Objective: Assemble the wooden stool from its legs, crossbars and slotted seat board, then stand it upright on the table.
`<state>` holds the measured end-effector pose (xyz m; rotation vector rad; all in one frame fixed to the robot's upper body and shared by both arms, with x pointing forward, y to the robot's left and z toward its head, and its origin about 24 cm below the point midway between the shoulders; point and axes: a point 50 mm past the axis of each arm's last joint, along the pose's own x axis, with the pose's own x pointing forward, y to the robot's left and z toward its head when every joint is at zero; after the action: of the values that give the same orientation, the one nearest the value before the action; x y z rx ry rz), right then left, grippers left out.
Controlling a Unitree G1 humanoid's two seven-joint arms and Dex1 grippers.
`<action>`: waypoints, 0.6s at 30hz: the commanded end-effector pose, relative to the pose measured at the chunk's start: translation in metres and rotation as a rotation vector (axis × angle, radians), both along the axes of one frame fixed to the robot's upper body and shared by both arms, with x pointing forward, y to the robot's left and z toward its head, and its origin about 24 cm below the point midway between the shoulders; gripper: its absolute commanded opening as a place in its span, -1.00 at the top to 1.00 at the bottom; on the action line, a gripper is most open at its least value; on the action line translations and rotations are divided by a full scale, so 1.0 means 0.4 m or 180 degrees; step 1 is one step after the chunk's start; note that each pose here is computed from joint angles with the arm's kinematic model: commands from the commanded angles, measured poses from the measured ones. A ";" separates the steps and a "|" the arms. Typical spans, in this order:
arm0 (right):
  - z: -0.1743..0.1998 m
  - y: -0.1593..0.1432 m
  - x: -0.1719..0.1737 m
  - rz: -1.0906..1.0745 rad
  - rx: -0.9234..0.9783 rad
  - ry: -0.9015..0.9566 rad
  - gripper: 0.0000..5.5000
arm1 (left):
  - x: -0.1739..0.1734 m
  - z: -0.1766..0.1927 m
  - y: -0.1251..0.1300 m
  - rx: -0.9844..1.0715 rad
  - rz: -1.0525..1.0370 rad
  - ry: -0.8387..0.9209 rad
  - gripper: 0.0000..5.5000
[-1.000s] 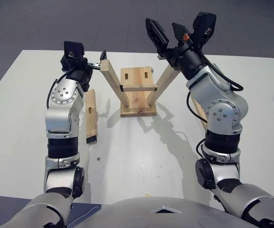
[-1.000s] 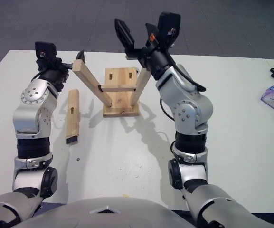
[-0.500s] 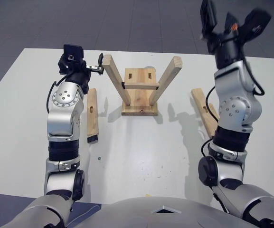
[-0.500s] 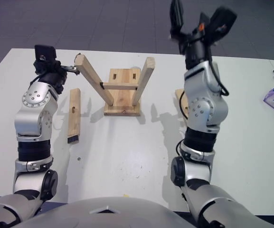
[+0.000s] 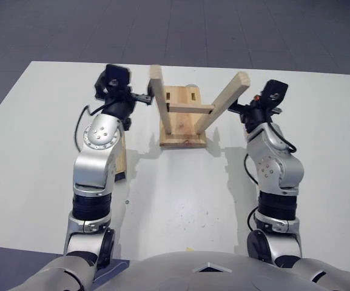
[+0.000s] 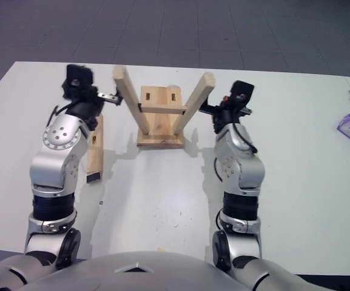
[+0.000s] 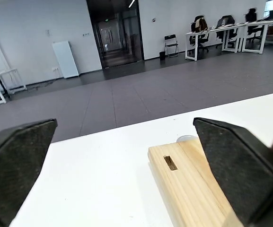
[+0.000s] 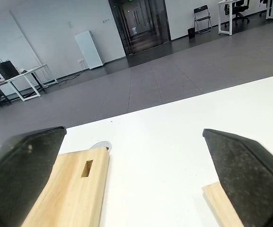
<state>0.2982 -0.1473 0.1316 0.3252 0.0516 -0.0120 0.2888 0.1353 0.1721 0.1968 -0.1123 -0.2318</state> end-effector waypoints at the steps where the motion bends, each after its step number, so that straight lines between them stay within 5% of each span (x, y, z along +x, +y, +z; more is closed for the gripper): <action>1: 0.052 0.085 -0.004 0.0577 0.0135 -0.0227 -0.96 | -0.038 -0.020 -0.117 0.0155 -0.1105 0.0143 -0.96; 8: 0.034 0.010 0.009 0.0305 -0.0062 -0.0120 -0.96 | -0.017 -0.190 0.002 0.0567 -0.0480 0.0820 -0.96; 18: 0.063 -0.035 0.036 0.0085 -0.0207 -0.0274 -0.96 | 0.058 -0.017 0.068 0.0311 0.0137 -0.0022 -0.96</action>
<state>0.3082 -0.1574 0.1508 0.2727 -0.0062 0.0418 0.3042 0.1559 0.1410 0.3175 -0.0238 -0.2661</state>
